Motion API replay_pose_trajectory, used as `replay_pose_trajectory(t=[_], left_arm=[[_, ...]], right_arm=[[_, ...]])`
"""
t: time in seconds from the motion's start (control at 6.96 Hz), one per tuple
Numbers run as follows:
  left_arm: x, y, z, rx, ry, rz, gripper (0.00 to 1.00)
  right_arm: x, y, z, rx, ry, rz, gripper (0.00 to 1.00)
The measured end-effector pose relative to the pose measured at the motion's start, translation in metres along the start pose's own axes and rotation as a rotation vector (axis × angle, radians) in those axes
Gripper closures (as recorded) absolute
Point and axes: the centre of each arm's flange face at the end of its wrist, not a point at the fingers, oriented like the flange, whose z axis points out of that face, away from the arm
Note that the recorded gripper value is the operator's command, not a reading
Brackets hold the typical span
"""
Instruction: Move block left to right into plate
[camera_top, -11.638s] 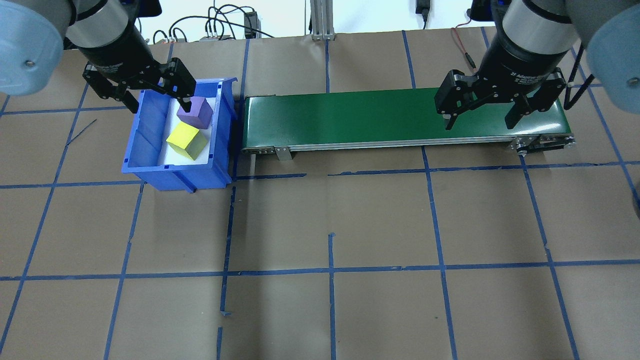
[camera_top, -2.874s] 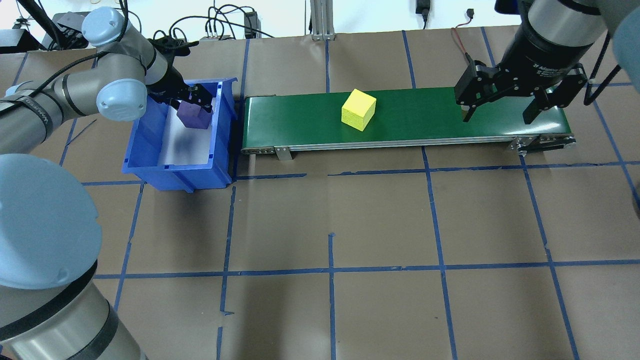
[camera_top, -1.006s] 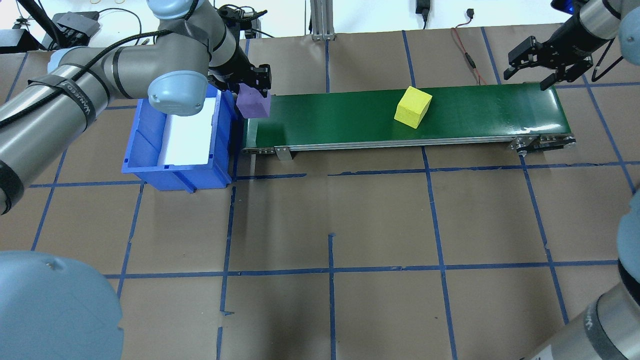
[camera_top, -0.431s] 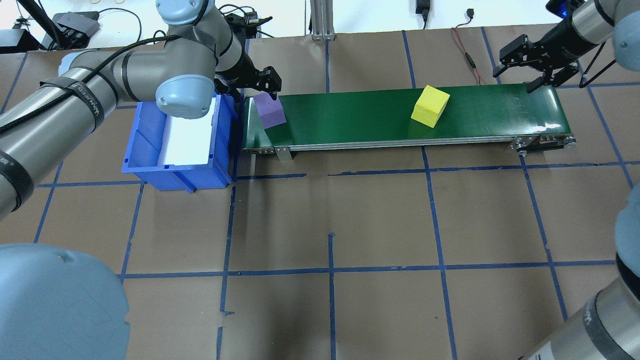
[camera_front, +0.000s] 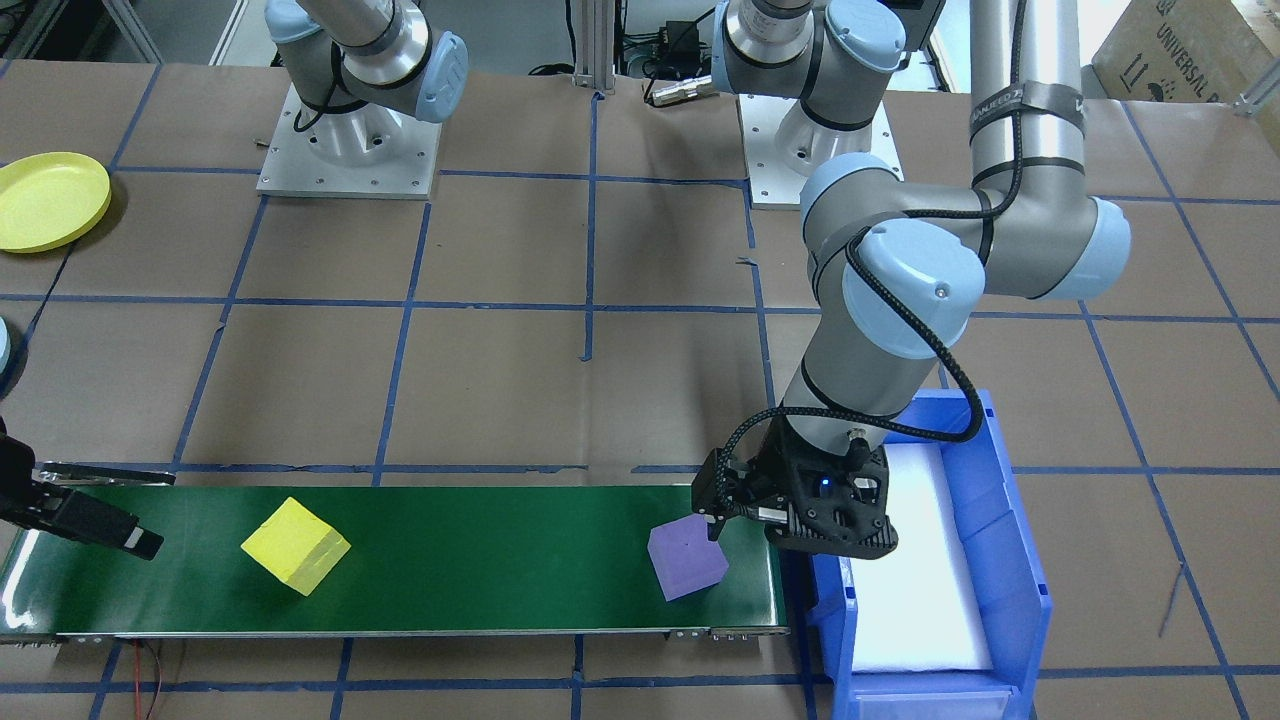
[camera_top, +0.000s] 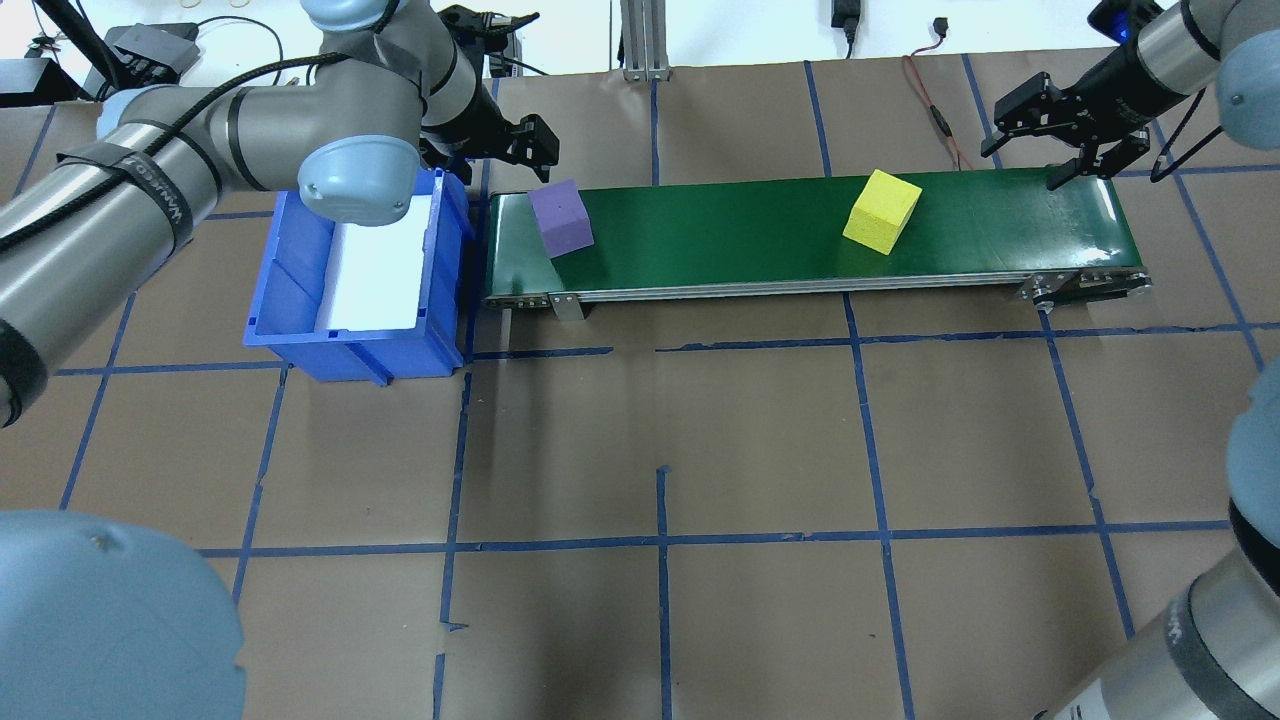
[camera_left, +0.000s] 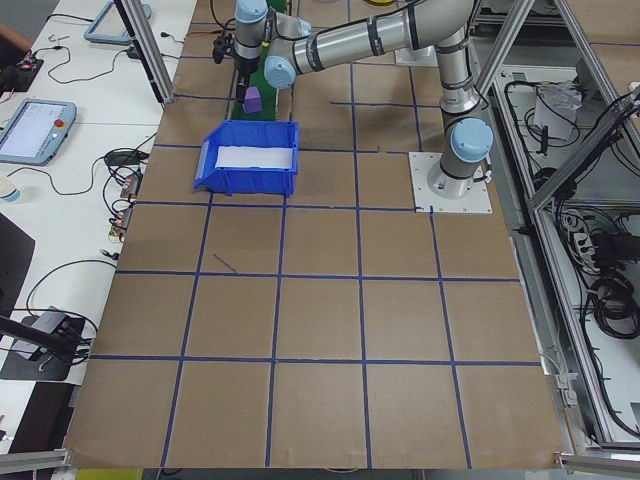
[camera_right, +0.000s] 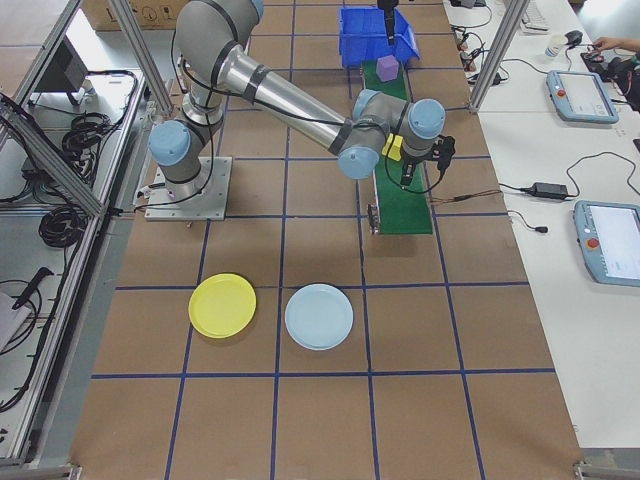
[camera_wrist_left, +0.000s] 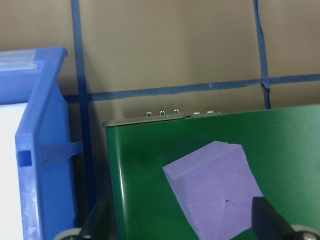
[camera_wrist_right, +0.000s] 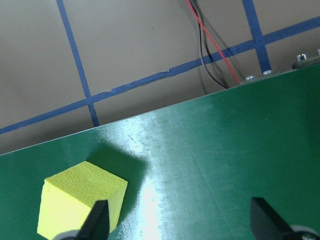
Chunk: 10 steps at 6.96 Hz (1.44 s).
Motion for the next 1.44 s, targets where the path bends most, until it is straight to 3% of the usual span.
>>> replay_pose_trajectory(t=[0.14,0.29,0.43,0.72,0.86,1.15,1.29,1.44], left_arm=[[-0.001,0.003,-0.029,0.009,-0.022,0.003,0.0],[-0.004,0.013,-0.059,-0.016,-0.04,-0.005,0.0],[-0.011,0.03,-0.095,-0.065,-0.065,-0.026,0.0],[-0.034,0.08,-0.16,-0.215,-0.096,-0.089,0.0],[-0.039,0.098,-0.178,-0.261,-0.11,-0.105,0.0],[-0.043,0.118,-0.204,-0.278,-0.198,-0.108,0.0],[-0.039,0.125,-0.205,-0.295,-0.208,-0.126,0.0],[-0.034,0.129,-0.202,-0.308,-0.189,-0.151,0.0]], right_arm=[[0.001,-0.001,0.001,0.004,0.0,0.004,0.0],[0.001,-0.002,0.003,0.007,-0.005,0.016,0.0],[0.0,-0.002,0.003,0.01,-0.021,0.038,0.0],[-0.001,-0.005,0.007,0.024,-0.044,0.065,0.0],[0.0,-0.005,0.011,0.022,-0.044,0.069,0.0],[0.003,0.0,0.018,0.01,-0.039,0.074,0.0],[0.004,0.001,0.02,0.005,-0.038,0.076,0.0],[0.005,0.001,0.023,0.001,-0.038,0.078,0.0]])
